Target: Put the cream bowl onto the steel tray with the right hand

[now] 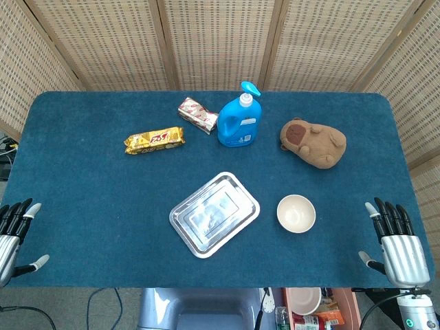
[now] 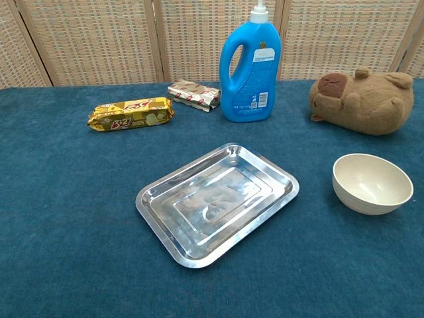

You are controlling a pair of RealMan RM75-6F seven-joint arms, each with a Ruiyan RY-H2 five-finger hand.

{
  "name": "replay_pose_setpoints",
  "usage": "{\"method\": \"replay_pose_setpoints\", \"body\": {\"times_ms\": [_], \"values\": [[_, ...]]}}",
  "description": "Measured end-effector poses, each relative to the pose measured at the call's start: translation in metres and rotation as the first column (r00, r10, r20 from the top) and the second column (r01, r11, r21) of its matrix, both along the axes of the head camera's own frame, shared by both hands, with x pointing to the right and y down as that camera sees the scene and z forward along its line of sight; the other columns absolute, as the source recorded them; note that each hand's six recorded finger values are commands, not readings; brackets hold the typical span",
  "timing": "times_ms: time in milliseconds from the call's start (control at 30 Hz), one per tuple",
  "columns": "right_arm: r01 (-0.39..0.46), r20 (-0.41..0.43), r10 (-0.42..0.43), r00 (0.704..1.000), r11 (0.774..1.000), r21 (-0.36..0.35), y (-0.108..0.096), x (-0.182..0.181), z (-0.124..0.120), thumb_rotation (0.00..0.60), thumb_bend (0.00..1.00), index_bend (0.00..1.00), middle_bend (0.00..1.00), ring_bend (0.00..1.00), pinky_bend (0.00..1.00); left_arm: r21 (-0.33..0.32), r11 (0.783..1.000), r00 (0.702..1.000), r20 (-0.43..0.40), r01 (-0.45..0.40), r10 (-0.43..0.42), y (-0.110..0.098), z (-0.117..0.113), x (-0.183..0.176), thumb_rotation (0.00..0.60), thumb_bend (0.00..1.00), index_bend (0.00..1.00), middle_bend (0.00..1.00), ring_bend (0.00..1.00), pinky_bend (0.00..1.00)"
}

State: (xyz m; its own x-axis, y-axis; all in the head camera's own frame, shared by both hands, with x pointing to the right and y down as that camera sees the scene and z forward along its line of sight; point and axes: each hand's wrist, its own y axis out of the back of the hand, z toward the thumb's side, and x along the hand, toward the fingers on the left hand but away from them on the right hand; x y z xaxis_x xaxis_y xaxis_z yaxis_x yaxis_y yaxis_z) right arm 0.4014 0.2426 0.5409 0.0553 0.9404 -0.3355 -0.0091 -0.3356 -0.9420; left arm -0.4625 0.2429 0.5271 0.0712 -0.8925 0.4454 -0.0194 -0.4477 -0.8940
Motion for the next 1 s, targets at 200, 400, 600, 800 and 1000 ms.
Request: {"method": "replay_pose_setpoints", "body": {"times_ms": [200,400,600,800,1000], "values": [[0.015,0.002,-0.015,1.0,0.999,-0.029,0.003,-0.003,0.005,0.6,0.0,0.0,0.0,0.0,0.0,0.001,1.0,1.0,0.006,0.006,-0.006,-0.001,0.002,-0.001,0.6,0.0,0.0,0.0,0.0,0.0],[0.112,0.024,-0.11,0.994,0.99,-0.088,0.003,-0.018,0.024,0.6,0.0,0.0,0.0,0.0,0.0,0.002,1.0,1.0,0.011,0.005,-0.005,-0.003,0.004,0.001,0.6,0.0,0.0,0.0,0.0,0.0],[0.247,0.051,-0.243,0.969,0.959,-0.137,-0.005,-0.036,0.057,0.6,0.0,0.16,0.0,0.0,0.0,-0.005,1.0,1.0,0.023,0.011,-0.011,-0.005,0.008,0.001,0.6,0.0,0.0,0.0,0.0,0.0],[0.319,0.103,-0.306,0.946,0.935,-0.157,-0.016,-0.054,0.085,0.6,0.1,0.33,0.0,0.0,0.0,-0.012,1.0,0.999,0.038,0.025,-0.024,-0.006,0.012,0.0,0.6,0.0,0.0,0.0,0.0,0.0],[0.352,0.104,-0.337,0.936,0.914,-0.202,-0.019,-0.071,0.111,0.6,0.19,0.34,0.0,0.0,0.0,-0.023,0.999,0.998,0.054,0.037,-0.035,-0.008,0.018,-0.003,0.6,0.0,0.0,0.0,0.0,0.0]]}}
